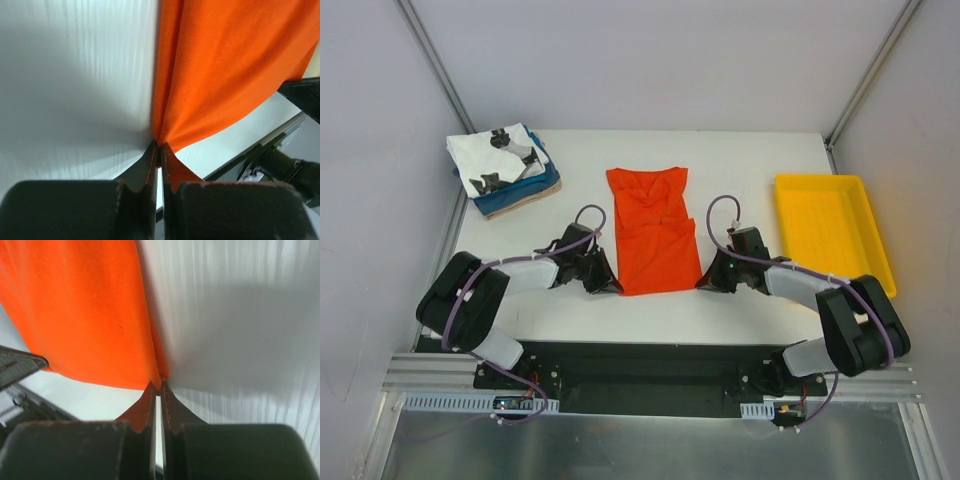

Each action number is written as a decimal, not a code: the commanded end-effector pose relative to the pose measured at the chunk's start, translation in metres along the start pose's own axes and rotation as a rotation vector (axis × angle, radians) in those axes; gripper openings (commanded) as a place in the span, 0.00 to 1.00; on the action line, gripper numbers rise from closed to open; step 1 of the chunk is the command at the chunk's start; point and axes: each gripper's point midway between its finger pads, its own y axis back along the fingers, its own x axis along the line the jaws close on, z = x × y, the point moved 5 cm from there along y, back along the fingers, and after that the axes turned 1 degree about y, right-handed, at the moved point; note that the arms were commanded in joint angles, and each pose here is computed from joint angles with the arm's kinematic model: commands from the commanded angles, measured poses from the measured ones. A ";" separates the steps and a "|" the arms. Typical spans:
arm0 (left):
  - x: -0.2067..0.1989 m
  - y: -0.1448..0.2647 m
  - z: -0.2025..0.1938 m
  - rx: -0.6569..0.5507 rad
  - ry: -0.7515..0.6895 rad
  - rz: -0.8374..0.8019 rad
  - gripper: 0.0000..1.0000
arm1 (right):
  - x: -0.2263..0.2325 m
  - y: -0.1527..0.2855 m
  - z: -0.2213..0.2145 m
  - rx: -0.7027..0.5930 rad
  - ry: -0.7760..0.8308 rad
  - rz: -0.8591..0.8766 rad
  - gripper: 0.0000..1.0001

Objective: Fold and stack the t-shirts
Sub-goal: Fold the tshirt

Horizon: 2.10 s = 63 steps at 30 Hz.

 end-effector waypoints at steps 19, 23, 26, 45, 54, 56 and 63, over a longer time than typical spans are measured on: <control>-0.026 0.130 -0.103 -0.100 -0.144 -0.256 0.00 | 0.044 0.150 -0.098 -0.008 0.284 0.113 0.01; -0.038 0.134 -0.093 -0.131 -0.186 -0.227 0.00 | 0.057 0.166 -0.076 -0.117 0.336 0.080 0.01; -0.048 0.139 -0.079 -0.205 -0.221 -0.201 0.00 | 0.068 0.176 -0.057 -0.216 0.359 0.052 0.01; -0.071 0.151 -0.004 -0.404 -0.194 -0.034 0.00 | 0.118 0.156 0.038 -0.315 0.370 0.020 0.01; -0.072 0.143 0.030 -0.424 -0.167 0.036 0.00 | 0.121 0.133 0.067 -0.273 0.322 0.007 0.00; -0.071 0.142 0.039 -0.428 -0.153 0.046 0.00 | 0.119 0.131 0.072 -0.273 0.315 0.001 0.01; -0.078 0.132 0.072 -0.429 -0.151 0.078 0.00 | 0.113 0.118 0.098 -0.263 0.287 -0.016 0.01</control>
